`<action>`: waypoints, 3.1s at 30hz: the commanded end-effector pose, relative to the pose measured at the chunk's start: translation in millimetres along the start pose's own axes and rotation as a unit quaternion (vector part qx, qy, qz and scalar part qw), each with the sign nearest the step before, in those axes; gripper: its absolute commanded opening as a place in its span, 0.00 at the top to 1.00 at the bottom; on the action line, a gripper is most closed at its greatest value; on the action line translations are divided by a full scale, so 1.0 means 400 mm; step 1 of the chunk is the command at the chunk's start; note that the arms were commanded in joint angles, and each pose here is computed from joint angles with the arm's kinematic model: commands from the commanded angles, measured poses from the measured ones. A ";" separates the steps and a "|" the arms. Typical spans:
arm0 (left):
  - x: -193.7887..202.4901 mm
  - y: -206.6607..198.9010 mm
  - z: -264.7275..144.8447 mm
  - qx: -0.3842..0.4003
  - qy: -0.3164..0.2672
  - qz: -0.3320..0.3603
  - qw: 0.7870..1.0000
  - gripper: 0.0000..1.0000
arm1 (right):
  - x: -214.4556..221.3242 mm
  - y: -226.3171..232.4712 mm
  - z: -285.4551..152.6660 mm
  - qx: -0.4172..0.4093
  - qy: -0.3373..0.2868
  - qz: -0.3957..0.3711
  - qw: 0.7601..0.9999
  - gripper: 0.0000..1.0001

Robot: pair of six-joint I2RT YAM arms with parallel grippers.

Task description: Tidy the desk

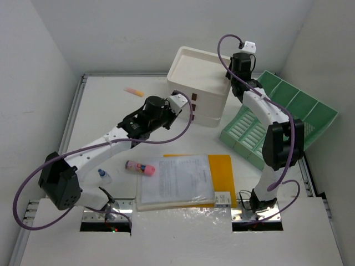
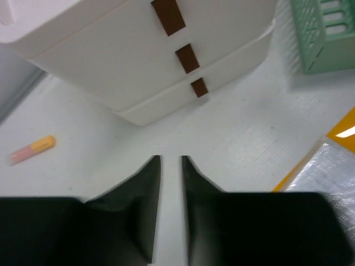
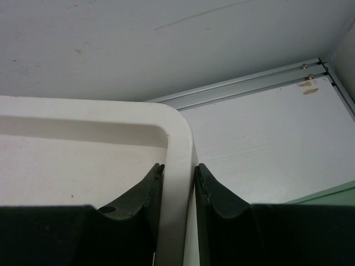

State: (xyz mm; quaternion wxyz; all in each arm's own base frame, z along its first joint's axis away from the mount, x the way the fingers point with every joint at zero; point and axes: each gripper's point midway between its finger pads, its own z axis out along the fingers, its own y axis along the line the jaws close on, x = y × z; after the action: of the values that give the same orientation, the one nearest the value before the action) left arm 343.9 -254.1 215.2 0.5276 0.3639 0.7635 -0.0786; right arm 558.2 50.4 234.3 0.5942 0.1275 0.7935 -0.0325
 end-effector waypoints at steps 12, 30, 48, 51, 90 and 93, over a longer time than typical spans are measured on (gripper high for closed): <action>-0.195 -0.013 0.234 0.010 -0.116 -0.083 0.990 0.20 | 0.105 -0.017 -0.018 0.006 0.062 -0.015 0.998 1.00; -0.226 0.050 0.327 -0.070 -0.138 -0.150 0.976 0.48 | 0.131 -0.015 -0.017 0.000 0.064 -0.010 0.998 1.00; -0.235 0.032 0.342 -0.044 -0.157 -0.121 0.979 1.00 | 0.143 -0.005 -0.018 -0.013 0.072 -0.018 0.997 1.00; -0.241 0.017 0.329 -0.028 -0.167 -0.117 0.979 1.00 | 0.146 -0.009 -0.017 -0.010 0.073 -0.016 0.997 1.00; -0.205 -0.017 0.247 0.015 -0.143 -0.058 0.988 1.00 | 0.156 -0.007 -0.016 0.000 0.075 -0.023 0.997 1.00; -0.194 -0.032 0.219 0.034 -0.134 -0.047 0.989 1.00 | 0.148 -0.015 -0.017 0.008 0.071 -0.023 0.997 1.00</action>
State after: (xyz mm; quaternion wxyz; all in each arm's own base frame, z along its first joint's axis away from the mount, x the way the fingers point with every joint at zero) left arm 429.1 -341.7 201.2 0.5830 0.3127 0.7345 -0.1512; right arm 559.2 41.0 234.0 0.6112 0.1581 0.7747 -0.0361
